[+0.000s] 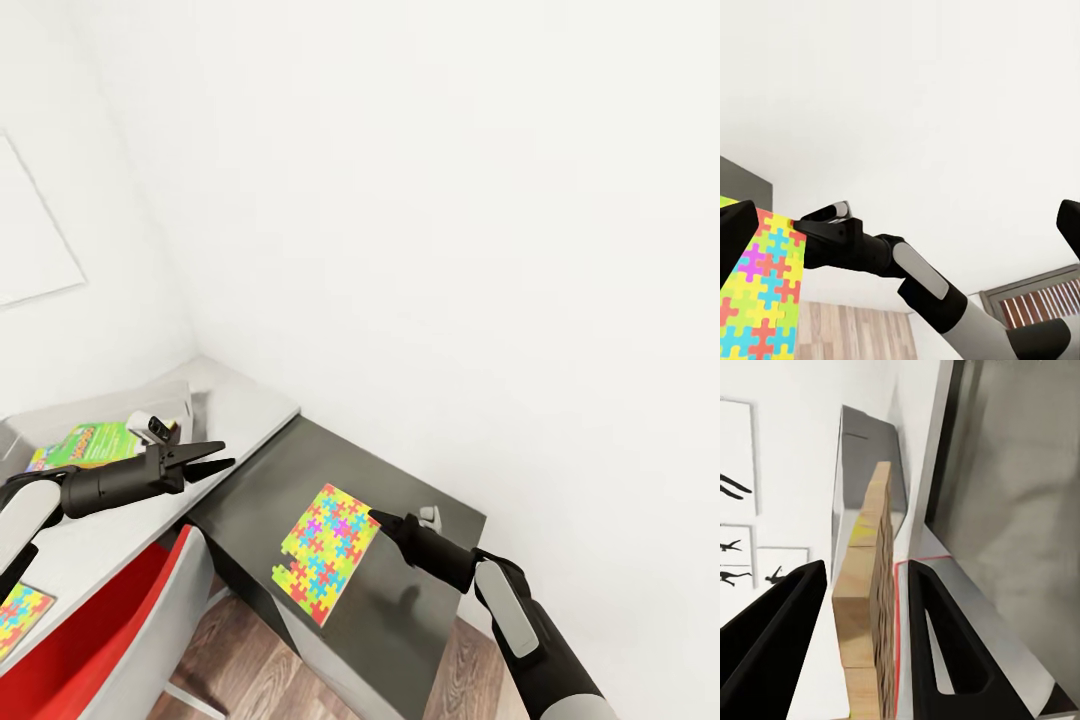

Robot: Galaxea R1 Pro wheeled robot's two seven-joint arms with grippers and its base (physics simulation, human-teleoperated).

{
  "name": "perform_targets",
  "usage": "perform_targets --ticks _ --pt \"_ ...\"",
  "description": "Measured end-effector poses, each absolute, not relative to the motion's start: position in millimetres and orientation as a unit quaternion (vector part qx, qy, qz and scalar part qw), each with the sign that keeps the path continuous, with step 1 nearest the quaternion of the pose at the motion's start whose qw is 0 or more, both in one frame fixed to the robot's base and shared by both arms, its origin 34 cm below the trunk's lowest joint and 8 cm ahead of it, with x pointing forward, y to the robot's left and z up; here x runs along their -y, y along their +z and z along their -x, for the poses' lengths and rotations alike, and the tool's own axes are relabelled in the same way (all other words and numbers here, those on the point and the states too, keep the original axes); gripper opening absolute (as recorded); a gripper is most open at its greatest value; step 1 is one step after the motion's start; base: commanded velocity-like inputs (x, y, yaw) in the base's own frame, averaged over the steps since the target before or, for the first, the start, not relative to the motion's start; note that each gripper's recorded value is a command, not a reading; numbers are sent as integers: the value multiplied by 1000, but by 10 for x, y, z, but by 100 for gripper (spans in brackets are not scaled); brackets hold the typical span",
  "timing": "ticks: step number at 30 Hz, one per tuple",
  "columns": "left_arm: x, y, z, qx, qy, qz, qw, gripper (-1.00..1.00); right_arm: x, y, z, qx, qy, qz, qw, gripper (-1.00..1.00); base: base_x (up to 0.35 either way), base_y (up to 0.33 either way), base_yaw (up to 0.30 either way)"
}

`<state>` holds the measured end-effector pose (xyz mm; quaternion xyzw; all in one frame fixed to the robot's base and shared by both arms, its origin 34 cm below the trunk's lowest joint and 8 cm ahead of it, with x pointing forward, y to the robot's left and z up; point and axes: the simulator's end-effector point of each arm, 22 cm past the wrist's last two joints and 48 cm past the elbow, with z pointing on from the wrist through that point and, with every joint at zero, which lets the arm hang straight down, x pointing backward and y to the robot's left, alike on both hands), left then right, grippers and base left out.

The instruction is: Put all the toys in the child's room - the three board games (two on the bed and one on the table), the two jigsaw puzzles on the table, and the tennis ball on the table - inside the toy box on the table in the child's room.

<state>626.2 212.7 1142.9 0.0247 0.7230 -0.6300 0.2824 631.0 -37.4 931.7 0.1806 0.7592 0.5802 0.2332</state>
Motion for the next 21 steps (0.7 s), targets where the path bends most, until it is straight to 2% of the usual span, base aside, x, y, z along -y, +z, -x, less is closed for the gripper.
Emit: perform_targets --ticks 21 --pt "-2139 11592 -6218 -718 -630 -32 294 100 375 9516 -6343 -754 584 -170 248 -100 -1 0 0"
